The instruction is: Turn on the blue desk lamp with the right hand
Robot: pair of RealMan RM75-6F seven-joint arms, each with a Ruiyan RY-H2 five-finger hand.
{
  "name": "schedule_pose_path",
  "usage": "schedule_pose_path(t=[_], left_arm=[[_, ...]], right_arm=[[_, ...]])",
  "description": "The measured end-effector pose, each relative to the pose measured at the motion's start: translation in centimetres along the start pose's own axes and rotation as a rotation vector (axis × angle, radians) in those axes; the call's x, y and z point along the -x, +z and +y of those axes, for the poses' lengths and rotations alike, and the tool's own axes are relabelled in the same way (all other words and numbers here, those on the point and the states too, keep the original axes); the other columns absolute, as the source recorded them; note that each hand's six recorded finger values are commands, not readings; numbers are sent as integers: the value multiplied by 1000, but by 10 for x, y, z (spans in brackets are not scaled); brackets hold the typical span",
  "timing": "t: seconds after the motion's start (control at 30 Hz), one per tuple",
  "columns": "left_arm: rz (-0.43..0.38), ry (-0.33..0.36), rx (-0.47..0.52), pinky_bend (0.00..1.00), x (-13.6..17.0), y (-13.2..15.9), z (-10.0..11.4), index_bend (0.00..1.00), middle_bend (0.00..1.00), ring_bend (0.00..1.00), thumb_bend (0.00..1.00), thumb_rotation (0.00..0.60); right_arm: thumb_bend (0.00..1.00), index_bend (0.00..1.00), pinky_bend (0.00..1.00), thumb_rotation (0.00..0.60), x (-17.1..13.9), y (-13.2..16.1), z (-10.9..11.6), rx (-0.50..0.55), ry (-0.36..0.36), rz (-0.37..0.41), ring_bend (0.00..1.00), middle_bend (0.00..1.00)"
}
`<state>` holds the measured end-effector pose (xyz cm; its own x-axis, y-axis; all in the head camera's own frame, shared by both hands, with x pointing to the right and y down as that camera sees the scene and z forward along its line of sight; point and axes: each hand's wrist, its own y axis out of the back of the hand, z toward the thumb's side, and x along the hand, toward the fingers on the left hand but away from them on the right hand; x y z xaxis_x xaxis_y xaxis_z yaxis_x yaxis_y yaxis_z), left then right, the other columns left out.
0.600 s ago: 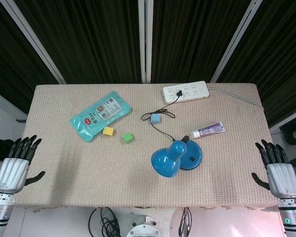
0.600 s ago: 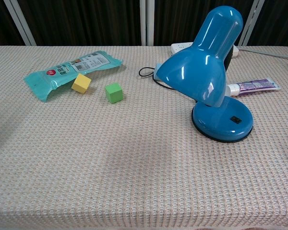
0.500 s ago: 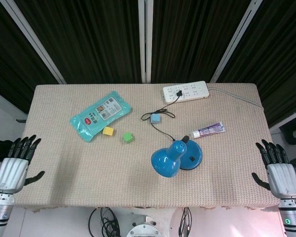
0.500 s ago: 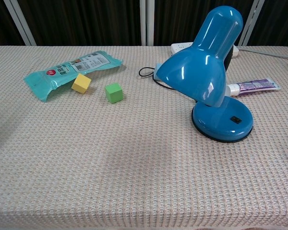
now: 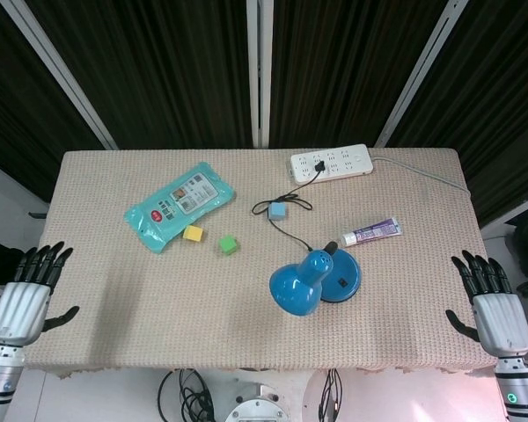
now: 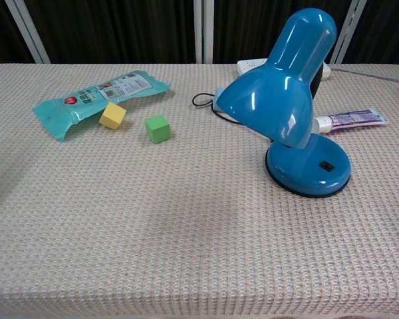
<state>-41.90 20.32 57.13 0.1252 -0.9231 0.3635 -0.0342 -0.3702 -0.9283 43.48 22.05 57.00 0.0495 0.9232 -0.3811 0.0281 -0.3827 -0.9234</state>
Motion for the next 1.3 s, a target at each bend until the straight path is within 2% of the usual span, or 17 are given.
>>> schedule_pose_path(t=[0.4,0.73,0.8,0.87,0.97,1.03,1.1,1.17,1.23,1.3], left_arm=[[-5,-10,-2,0,-2,1,-4,0,0,0,130,600],[-8,-30,-9,0,-3,3,-11,0,0,0,129,600],[-7,-33,-10,0,-3,4,-11,0,0,0,130,600],[-3,-34,-11,0,-3,3,-12,0,0,0,131,600],[1,-33,-11,0,-4,2,-12,0,0,0,131,600],[2,-34,-10,0,-4,2,-12,0,0,0,131,600],[2,-37,-9,0,-4,1,-13,0,0,0,131,600],[3,-40,-7,0,-5,1,-13,0,0,0,131,600],[2,-41,-6,0,-5,1,-13,0,0,0,131,600],[1,-41,-6,0,-5,1,-13,0,0,0,131,600]], right_arm=[[168,0,0,600,3,2,-6,-12,23,7,0,0],[189,0,0,600,14,10,-18,-39,77,29,0,36],[281,0,0,600,16,13,-21,-43,88,38,0,44],[420,0,0,600,18,17,-26,-51,105,54,0,54],[483,0,2,600,21,26,-34,-62,134,85,8,81],[487,0,79,600,24,35,-39,-65,147,112,117,170],[487,0,228,600,26,41,-43,-68,153,131,305,311],[491,0,393,600,27,46,-47,-70,165,143,510,519],[504,0,467,600,29,49,-52,-76,186,155,592,636],[524,0,508,600,29,53,-57,-87,209,167,632,688]])
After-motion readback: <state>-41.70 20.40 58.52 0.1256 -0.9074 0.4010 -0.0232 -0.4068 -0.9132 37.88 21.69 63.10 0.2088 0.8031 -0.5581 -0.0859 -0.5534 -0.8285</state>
